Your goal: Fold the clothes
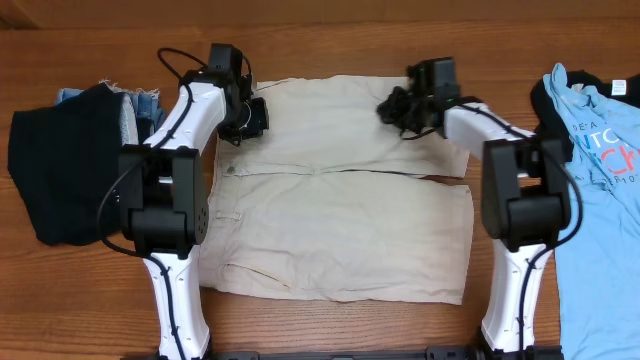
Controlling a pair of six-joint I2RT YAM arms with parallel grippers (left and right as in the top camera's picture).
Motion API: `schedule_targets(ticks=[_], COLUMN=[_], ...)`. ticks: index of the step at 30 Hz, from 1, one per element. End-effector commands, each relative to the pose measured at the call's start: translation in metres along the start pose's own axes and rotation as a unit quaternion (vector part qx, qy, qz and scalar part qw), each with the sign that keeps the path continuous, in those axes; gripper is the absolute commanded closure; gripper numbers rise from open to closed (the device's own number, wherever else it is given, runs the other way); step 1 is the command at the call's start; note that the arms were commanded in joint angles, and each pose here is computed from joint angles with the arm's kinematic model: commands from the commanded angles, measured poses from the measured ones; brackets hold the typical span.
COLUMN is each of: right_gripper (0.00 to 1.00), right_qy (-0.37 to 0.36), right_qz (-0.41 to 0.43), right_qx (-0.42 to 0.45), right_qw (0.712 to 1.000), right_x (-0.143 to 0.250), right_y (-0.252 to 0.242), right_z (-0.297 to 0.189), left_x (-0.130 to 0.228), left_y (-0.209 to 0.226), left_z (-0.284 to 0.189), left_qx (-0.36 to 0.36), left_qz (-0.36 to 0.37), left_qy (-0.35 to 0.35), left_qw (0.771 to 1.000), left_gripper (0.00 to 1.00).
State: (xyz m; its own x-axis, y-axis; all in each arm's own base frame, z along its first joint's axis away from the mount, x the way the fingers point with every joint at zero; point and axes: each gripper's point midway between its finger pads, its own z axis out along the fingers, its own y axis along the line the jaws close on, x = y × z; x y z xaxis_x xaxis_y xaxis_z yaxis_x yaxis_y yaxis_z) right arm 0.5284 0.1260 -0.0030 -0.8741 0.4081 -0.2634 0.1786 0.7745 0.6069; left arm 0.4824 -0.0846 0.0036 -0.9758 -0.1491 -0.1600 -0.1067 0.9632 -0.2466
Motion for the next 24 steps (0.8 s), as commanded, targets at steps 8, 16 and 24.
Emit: schedule_targets(ticks=[8,16,24], right_gripper=[0.96,0.89,0.52], right_qy=[-0.005,-0.037,-0.128], right_qz=[0.154,0.092,0.021], right_qx=[0.13,-0.007,-0.028], right_qw=[0.979,0.995,0.991], right_x=[-0.024,-0.056,-0.064], right_y=[-0.195,-0.119,-0.023], right_z=[-0.082,-0.157,-0.281], left_x=[0.007,-0.045,-0.032], left_y=[0.043,-0.01,-0.01], left_z=[0.016,-0.065,-0.189], left_qx=[-0.084,-0.008,-0.018], left_qz=[0.023,0.032,0.04], left_qy=[0.013,-0.032,-0.02], left_qw=[0.996,0.999,0.999], left_gripper=[0.89,0.59,0.72])
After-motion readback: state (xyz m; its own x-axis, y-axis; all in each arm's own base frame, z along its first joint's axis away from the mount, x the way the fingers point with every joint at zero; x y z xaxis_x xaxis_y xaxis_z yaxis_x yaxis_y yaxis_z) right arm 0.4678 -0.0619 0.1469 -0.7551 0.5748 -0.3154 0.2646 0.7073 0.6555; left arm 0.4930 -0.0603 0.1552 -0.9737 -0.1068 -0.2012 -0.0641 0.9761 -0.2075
